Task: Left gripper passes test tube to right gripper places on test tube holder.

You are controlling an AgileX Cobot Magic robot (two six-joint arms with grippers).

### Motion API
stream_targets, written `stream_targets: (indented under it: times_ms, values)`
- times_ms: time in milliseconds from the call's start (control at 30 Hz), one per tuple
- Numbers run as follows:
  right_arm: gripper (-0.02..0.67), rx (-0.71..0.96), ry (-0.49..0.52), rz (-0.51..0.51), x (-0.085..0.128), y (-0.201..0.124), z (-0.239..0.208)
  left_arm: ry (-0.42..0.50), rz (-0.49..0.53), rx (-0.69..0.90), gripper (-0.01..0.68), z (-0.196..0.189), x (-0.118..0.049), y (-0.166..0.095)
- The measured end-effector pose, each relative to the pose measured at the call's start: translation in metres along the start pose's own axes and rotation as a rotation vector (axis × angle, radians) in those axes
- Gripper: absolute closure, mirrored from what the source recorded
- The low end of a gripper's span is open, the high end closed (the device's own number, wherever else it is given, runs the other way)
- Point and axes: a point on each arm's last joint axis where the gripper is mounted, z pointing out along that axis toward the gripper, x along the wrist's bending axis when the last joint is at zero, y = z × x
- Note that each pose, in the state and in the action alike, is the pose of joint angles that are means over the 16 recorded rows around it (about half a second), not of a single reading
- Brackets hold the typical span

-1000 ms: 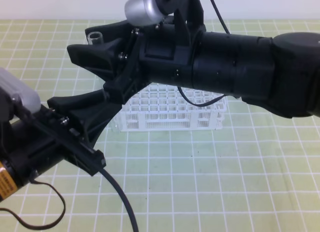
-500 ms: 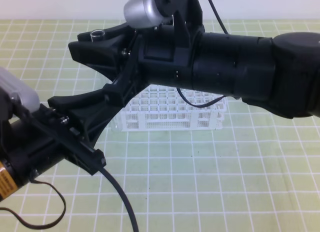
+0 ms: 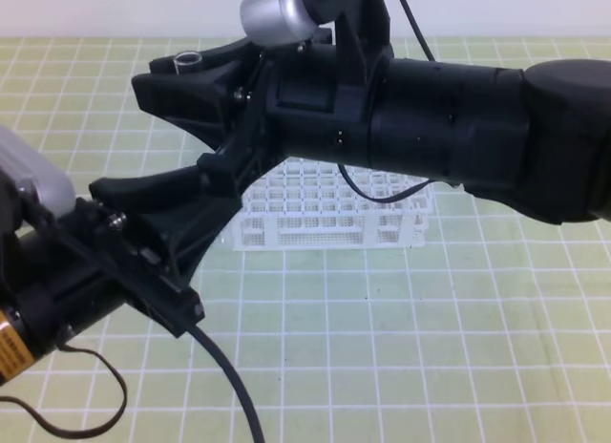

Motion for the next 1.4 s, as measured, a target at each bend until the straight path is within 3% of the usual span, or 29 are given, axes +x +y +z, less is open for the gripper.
stream_targets:
  times_ms: [233,433,633,967,1133,1400]
  values:
    - [0.561,0.001,-0.028,0.003,-0.004,0.0,-0.001,0.015,0.006,0.008,0.259,-0.001,0.001,0.0]
    - [0.561,0.0,-0.082,0.005,-0.013,0.002,-0.005,0.082,0.07,0.033,0.235,-0.008,0.004,0.001]
    - [0.561,-0.023,-0.144,0.0,-0.021,0.011,-0.016,0.21,0.14,0.069,0.351,-0.026,0.009,0.007]
    - [0.561,-0.064,-0.203,-0.01,-0.018,0.025,-0.039,0.413,0.183,0.01,0.621,-0.088,0.004,0.014]
    - [0.561,-0.059,-0.209,-0.006,-0.015,0.023,-0.045,0.452,0.141,-0.09,0.663,-0.124,-0.004,0.004]
    - [0.561,-0.04,-0.208,0.004,-0.013,0.015,-0.048,0.419,0.081,-0.213,0.673,-0.152,-0.012,-0.033]
